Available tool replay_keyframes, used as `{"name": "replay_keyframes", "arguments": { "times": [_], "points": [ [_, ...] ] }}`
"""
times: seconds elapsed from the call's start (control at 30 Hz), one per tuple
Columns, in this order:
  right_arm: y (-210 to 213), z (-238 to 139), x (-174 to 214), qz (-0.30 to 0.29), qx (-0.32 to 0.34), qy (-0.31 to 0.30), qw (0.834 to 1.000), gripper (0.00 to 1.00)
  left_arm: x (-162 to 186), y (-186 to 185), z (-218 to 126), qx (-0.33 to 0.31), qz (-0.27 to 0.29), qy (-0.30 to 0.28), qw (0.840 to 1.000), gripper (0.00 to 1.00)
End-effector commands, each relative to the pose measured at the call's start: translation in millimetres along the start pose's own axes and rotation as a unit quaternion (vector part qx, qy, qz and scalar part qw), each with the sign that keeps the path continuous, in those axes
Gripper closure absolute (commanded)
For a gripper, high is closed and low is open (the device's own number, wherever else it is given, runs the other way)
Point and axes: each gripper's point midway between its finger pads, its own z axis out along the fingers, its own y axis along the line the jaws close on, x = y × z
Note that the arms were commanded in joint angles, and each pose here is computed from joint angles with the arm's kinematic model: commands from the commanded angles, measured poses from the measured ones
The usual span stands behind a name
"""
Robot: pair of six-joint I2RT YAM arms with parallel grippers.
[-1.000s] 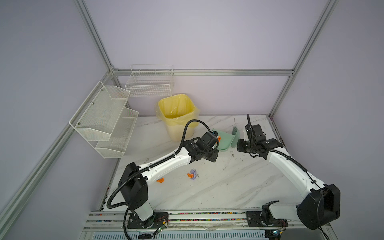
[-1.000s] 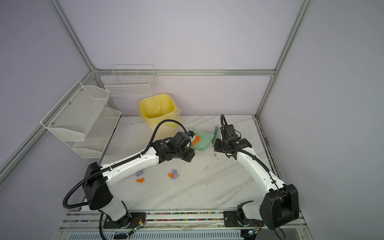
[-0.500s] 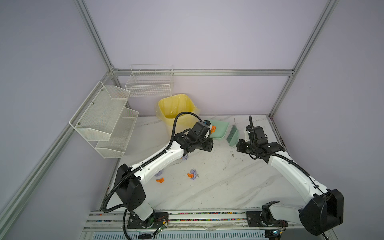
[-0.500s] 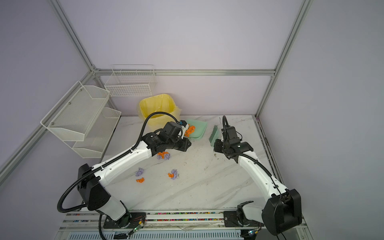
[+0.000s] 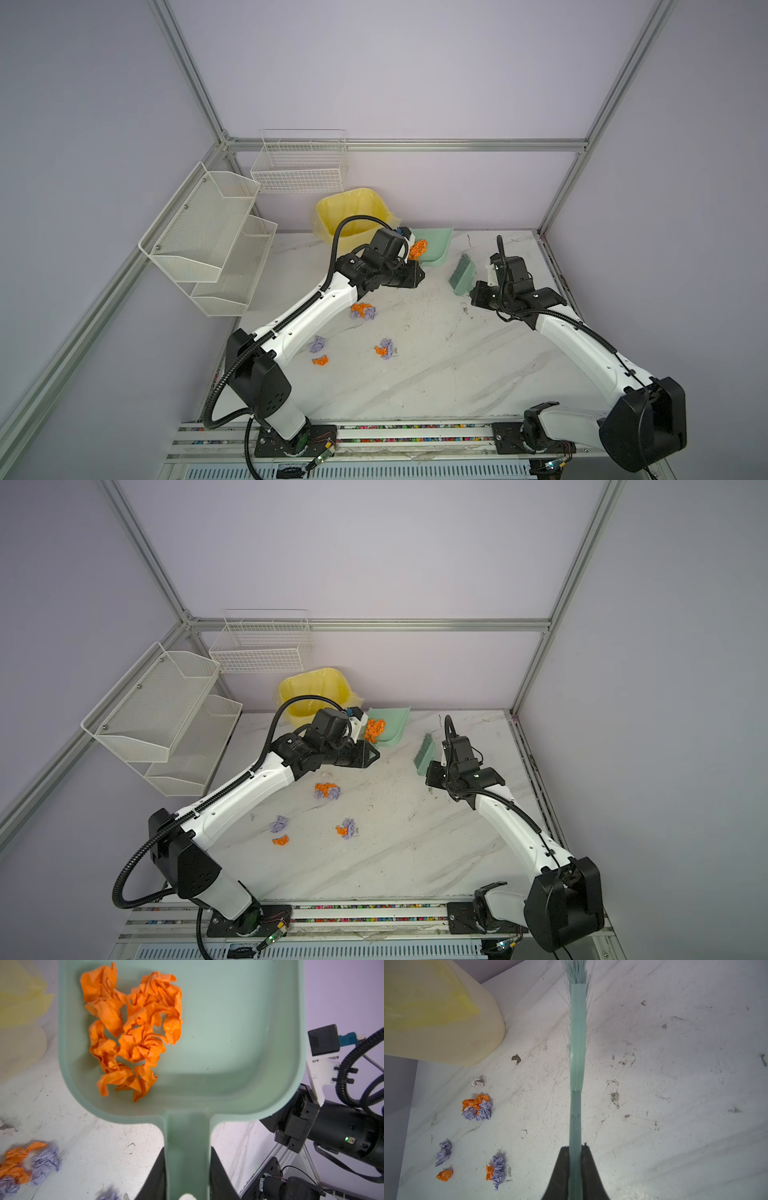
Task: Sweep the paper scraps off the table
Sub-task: 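Raise the green dustpan over the yellow bin with the left gripper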
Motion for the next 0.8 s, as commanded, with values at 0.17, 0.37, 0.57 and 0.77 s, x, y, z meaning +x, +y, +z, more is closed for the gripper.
{"name": "replay_keyframes", "arguments": {
  "times": [0.17,0.37,0.57,0.77],
  "points": [
    [9.2,3.1,-9.8,0.0,-0.018,-0.011,1.0,1.0,-56.7,-37.2,-54.0,0.079,-0.006,-0.078,0.994,0.88],
    [8.5,1.3,-8.3,-0.001,-0.018,-0.01,1.0,1.0,-72.7,-34.9,-69.1,0.087,-0.018,-0.098,0.991,0.88],
    [6.9,2.6,-6.0,-0.001,-0.018,-0.012,1.0,1.0,-90.5,-42.7,-82.6,0.111,-0.021,-0.114,0.987,0.88],
    [7.0,2.6,-6.9,0.0,-0.017,-0.013,1.0,1.0,-102.3,-36.4,-85.0,0.129,-0.037,-0.12,0.984,0.88]
  ]
}}
